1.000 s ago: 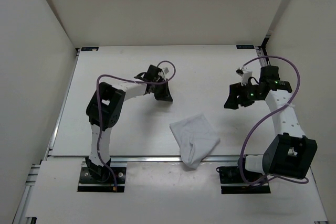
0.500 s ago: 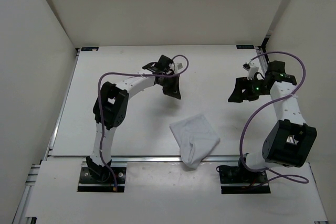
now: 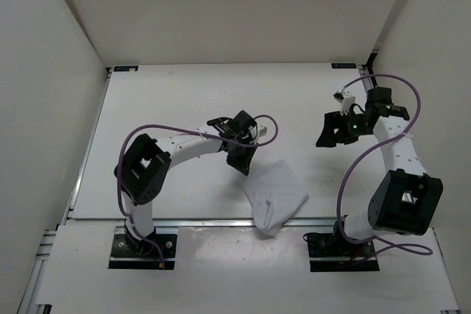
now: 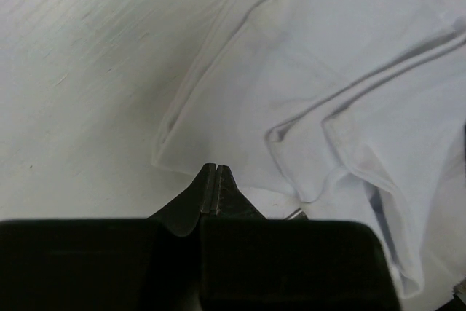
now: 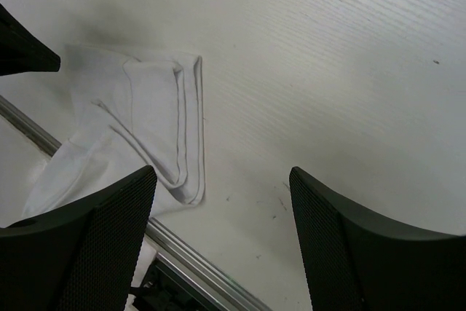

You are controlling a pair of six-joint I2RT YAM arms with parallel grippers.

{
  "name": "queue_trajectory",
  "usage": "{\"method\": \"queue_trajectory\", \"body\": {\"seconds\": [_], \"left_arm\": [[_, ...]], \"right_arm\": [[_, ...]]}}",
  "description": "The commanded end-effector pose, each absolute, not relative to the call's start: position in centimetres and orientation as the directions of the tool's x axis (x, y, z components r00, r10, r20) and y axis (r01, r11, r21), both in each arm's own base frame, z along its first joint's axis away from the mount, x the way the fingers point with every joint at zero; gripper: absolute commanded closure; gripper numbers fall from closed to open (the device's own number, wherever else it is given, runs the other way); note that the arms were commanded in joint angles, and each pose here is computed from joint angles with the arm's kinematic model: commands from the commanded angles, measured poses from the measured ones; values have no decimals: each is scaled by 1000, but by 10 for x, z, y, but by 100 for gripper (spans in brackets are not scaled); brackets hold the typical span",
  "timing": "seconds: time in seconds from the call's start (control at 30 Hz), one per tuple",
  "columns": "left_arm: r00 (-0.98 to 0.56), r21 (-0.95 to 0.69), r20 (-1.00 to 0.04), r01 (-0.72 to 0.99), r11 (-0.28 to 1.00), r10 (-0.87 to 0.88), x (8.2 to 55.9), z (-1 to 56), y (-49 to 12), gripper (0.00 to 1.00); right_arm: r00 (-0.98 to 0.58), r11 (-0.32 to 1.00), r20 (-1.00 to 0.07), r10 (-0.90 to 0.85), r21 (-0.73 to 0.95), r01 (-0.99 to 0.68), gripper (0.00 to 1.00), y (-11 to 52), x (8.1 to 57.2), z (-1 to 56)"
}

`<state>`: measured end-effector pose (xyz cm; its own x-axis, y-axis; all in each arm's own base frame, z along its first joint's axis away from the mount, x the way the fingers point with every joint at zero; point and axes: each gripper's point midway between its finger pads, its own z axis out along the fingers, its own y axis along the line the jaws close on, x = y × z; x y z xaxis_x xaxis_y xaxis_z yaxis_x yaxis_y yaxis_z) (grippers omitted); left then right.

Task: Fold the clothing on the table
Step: Fold the skirt

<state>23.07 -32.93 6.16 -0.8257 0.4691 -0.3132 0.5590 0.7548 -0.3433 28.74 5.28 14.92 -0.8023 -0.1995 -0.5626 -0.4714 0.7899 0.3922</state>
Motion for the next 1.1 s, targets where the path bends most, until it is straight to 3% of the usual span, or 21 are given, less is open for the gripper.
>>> {"method": "queue_trajectory", "body": {"seconds": [0.0,0.57,0.8,1.07], "left_arm": [[-814,-273,-360,560,782,457,245,52,-322,100],[-814,-351,-365,569,744,451,243,46,-357,100],[-828,-367,-287,559,743,481,228,20,-359,100],[-880,-318,-233,471,823,414,267,0,-330,100]], "right_arm": [[-756,811,-617,-220,316,-493,21,44,299,168],[-759,811,-612,-222,315,-492,21,42,303,175],[-756,823,-617,-219,300,-483,21,39,306,178],[-749,834,-617,-242,263,-485,21,36,310,183]]}}
